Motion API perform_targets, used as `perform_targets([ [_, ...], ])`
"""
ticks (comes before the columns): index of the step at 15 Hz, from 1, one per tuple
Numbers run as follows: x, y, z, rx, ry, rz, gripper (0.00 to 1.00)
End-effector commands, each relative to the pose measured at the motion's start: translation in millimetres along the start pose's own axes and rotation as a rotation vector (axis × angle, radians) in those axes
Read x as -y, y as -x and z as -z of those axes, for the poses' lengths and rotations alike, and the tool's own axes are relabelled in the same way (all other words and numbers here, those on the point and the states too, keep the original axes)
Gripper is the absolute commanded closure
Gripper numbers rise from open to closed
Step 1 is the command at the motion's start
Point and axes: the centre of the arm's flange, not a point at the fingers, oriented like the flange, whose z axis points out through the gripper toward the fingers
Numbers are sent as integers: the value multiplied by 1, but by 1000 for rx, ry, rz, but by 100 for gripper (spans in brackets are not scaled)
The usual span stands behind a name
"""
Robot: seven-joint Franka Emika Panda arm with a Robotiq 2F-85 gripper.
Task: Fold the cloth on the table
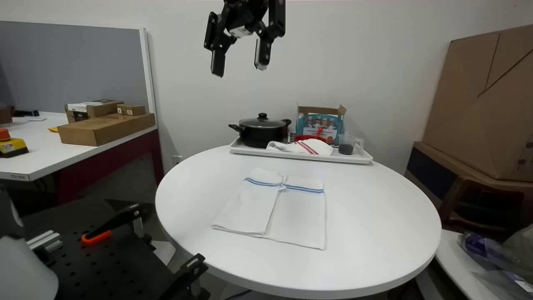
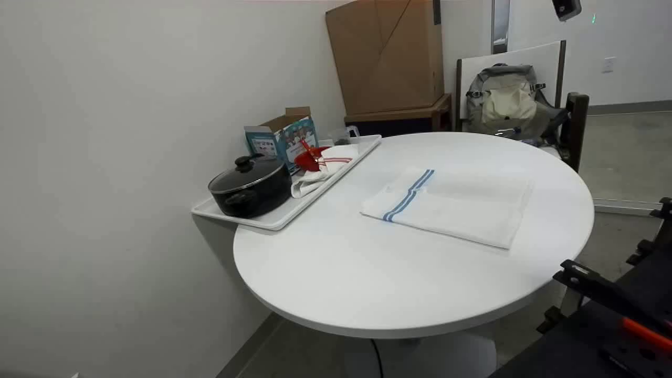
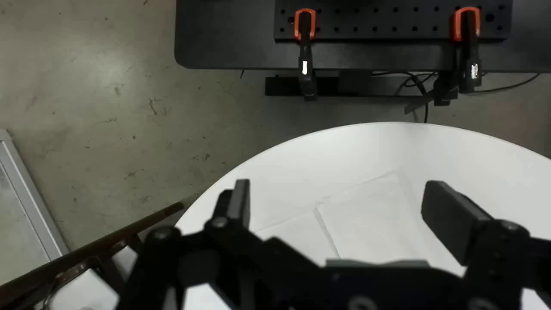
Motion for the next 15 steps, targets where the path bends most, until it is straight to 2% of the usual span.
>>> perform_targets([
  [1, 0, 0, 0, -1, 0, 0, 0],
  [2, 0, 0, 1, -2, 0, 0, 0],
  [3, -4, -6, -2, -54, -26, -55, 0],
  [4, -9, -16, -5, -98, -93, -98, 0],
  [6, -23, -37, -14, -110, -161, -122, 0],
  [9, -56, -67, -42, -98, -215, -111, 0],
  [11, -78, -94, -66, -58, -236, -131, 0],
  [15, -115, -154, -114, -18, -208, -168, 0],
])
